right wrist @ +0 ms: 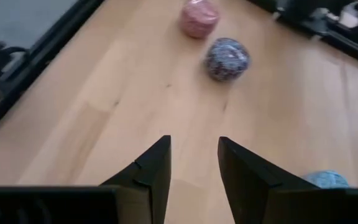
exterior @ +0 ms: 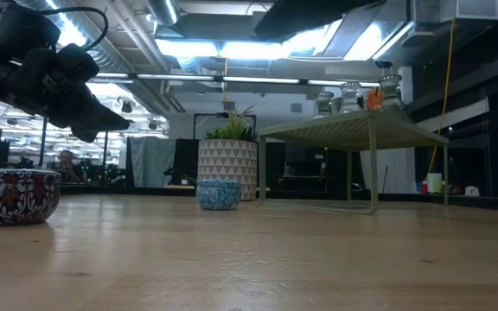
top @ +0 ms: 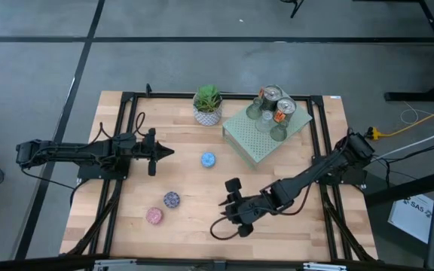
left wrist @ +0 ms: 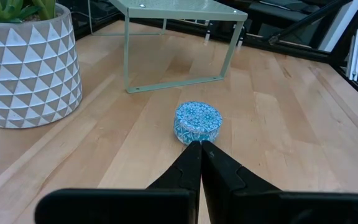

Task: Pick & Place candle stick holders
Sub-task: Put the blue scented candle on the shelf

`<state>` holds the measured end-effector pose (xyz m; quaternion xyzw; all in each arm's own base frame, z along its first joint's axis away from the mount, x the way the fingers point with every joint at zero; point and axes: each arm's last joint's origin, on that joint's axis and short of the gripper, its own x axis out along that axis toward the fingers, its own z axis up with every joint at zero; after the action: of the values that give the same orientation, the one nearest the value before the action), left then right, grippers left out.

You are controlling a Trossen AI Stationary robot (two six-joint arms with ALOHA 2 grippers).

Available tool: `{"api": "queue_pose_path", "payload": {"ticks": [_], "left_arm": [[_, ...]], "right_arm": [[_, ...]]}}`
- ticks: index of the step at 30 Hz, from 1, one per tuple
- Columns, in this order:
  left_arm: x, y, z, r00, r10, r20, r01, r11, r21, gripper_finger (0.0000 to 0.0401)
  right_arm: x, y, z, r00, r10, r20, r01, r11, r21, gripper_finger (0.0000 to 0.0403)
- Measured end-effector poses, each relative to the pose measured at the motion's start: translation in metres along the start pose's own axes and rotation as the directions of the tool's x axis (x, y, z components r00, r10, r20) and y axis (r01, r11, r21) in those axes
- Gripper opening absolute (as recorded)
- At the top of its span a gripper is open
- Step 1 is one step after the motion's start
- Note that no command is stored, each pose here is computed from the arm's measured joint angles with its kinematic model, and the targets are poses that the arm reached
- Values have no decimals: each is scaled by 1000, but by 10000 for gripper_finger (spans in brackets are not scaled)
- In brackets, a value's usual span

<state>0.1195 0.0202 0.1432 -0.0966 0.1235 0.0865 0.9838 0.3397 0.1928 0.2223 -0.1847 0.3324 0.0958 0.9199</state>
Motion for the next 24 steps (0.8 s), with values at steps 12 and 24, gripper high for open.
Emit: {"api": "queue_pose_path", "payload": {"ticks": [12,24], "left_arm": [[0,0,0,1000,0,-1,0,1000,0,6],[0,0,0,1000,0,0,0,1000,0,8]], "right_arm": [[7,-22,1,998,-56,13,54,993,101,201],[8,-24,-7,996,-54,-70,69,970,233,331]]}}
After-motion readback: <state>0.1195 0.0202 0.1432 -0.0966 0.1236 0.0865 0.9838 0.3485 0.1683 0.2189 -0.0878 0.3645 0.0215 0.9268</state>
